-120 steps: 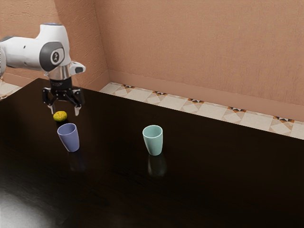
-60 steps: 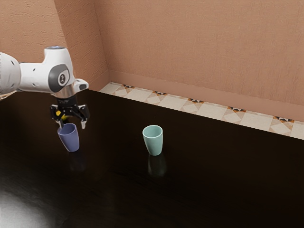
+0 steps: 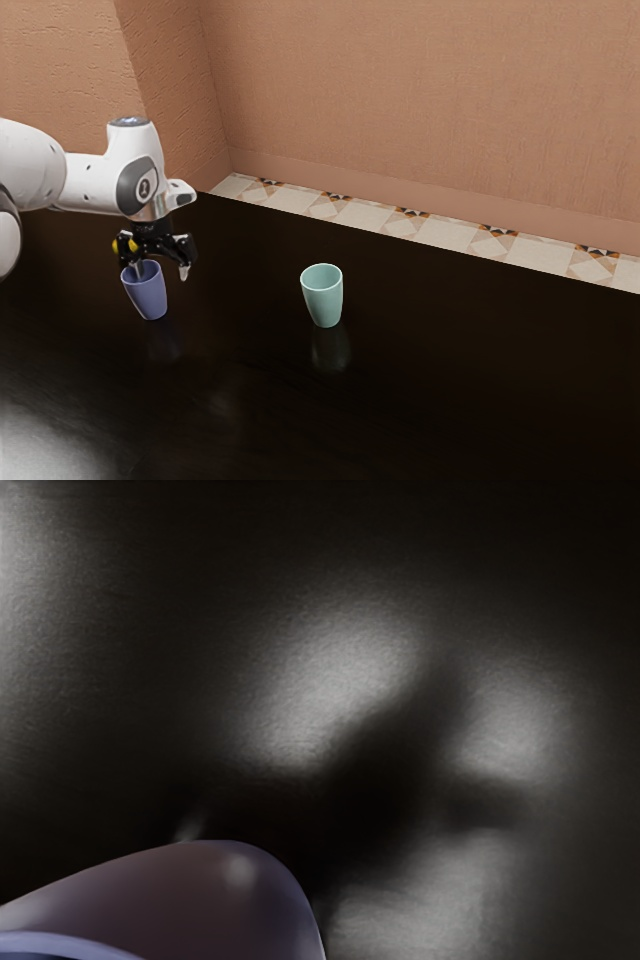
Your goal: Place the left cup onto the right cup
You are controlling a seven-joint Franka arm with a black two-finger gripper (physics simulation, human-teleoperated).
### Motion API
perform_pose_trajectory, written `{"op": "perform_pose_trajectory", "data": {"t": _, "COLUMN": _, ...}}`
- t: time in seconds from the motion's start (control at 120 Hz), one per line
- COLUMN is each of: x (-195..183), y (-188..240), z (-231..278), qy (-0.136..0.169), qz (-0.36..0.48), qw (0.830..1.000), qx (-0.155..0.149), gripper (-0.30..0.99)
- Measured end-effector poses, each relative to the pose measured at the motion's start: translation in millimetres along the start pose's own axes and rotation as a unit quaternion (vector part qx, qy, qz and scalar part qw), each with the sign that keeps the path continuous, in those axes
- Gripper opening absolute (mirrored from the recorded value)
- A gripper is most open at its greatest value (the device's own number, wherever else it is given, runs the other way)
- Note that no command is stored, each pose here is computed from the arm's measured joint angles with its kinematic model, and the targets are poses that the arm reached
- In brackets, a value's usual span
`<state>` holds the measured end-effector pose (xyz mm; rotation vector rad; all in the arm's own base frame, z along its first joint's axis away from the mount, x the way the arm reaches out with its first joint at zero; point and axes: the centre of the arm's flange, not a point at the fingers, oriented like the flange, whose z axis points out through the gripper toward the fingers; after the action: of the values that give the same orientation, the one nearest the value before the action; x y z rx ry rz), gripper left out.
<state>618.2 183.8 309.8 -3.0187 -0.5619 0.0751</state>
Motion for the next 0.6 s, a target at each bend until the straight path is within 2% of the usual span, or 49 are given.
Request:
{"op": "perform_pose_trajectory", "data": {"t": 0.058, "x": 1.3, "y": 0.6, "z": -0.9, "qy": 0.006, "qz": 0.003, "qw": 1.000, "qx": 0.000, "gripper": 0.61}}
{"op": "perform_pose_trajectory", "data": {"t": 0.217, "x": 2.3, "y": 0.1, "z": -0.4, "qy": 0.014, "qz": 0.007, "qw": 1.000, "qx": -0.004, "gripper": 0.24}}
{"op": "perform_pose_trajectory", "data": {"t": 0.317, "x": 2.2, "y": -1.1, "z": 0.6, "qy": 0.016, "qz": 0.009, "qw": 1.000, "qx": -0.005, "gripper": 0.09}}
{"op": "perform_pose_trajectory", "data": {"t": 0.433, "x": 2.0, "y": -1.6, "z": 0.5, "qy": 0.016, "qz": 0.011, "qw": 1.000, "qx": -0.005, "gripper": 0.00}}
{"op": "perform_pose_trajectory", "data": {"t": 0.6, "x": -1.1, "y": -3.8, "z": -24.1, "qy": 0.026, "qz": 0.012, "qw": 1.000, "qx": -0.010, "gripper": -0.05}}
